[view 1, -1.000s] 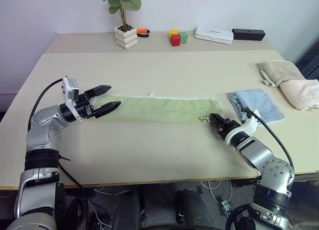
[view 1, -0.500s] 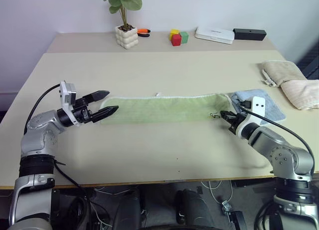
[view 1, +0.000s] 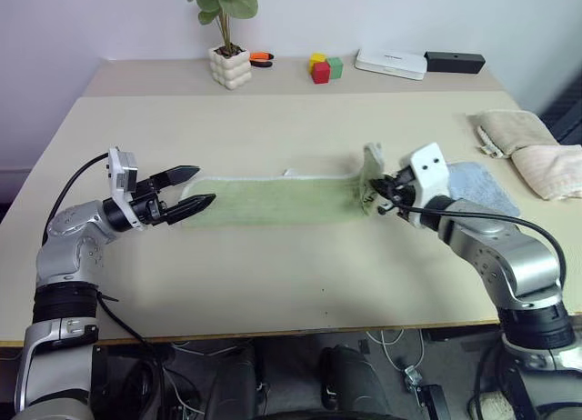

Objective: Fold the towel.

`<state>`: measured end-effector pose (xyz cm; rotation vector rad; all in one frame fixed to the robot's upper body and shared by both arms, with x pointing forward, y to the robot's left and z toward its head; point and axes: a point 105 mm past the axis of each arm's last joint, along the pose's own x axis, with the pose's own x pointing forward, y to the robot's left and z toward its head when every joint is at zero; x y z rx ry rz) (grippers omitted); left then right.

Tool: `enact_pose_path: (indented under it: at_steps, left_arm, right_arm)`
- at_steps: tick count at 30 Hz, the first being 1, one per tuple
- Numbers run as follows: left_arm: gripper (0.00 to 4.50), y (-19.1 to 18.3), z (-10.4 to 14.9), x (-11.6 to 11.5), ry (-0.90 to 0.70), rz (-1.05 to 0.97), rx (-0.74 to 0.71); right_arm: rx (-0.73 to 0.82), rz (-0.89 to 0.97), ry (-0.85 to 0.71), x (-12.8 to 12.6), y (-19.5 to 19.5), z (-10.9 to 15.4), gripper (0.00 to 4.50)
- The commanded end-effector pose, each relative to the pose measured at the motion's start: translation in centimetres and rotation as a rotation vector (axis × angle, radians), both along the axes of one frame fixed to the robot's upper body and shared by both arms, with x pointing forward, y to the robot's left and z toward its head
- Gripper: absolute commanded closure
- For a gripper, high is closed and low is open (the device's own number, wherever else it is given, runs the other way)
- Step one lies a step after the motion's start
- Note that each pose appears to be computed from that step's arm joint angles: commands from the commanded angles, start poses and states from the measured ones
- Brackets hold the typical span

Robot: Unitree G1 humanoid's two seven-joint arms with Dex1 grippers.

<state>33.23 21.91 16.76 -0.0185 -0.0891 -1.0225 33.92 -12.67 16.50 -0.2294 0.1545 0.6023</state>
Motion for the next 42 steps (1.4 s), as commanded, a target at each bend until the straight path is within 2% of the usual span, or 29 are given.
enact_pose_path:
  at_steps: [1,13,24,27,28,29,32,33,36,37,42]
  left_arm:
    - [0.0,0.1,0.9,-0.2,-0.053,0.013,-0.002]
    - [0.0,0.8,0.8,-1.4,-0.058,0.054,0.002]
    - [0.0,0.5,0.6,-1.4,-0.059,0.068,0.002]
    - [0.0,0.5,0.6,-1.3,-0.051,0.069,0.001]
    - [0.0,0.5,0.6,-1.3,-0.047,0.069,-0.001]
    - [0.0,0.4,0.6,-1.2,-0.044,0.067,-0.003]
    - [0.0,0.4,0.4,-1.2,-0.042,0.068,0.001]
    - [0.0,0.4,0.4,-1.1,-0.042,0.066,0.0]
    - [0.0,0.2,0.6,-1.0,-0.045,0.061,-0.003]
    - [0.0,0.2,0.6,-1.0,-0.046,0.06,-0.001]
    - [0.0,0.2,0.6,-0.8,-0.049,0.056,-0.001]
  right_arm:
    - [-0.031,0.098,-0.015,-0.3,3.1,-0.4,4.47]
    - [-0.078,0.237,0.008,0.1,7.6,-2.1,4.47]
    - [-0.139,0.315,0.0,-0.8,9.5,-3.0,4.47]
    - [-0.099,0.323,0.044,-1.1,9.4,-3.4,4.47]
    - [-0.09,0.317,0.053,-1.1,9.3,-3.5,3.86]
    - [-0.09,0.31,0.048,-1.1,9.1,-3.4,3.6]
    - [-0.049,0.312,0.028,-1.0,9.5,-2.5,2.24]
    - [-0.032,0.316,0.021,-1.1,9.7,-2.2,1.63]
    - [0.008,0.379,-0.007,-2.0,10.4,-1.0,0.21]
    - [0.029,0.386,-0.018,-2.1,10.0,-0.4,0.05]
    - [0.183,0.333,-0.073,-1.0,7.6,3.0,0.05]
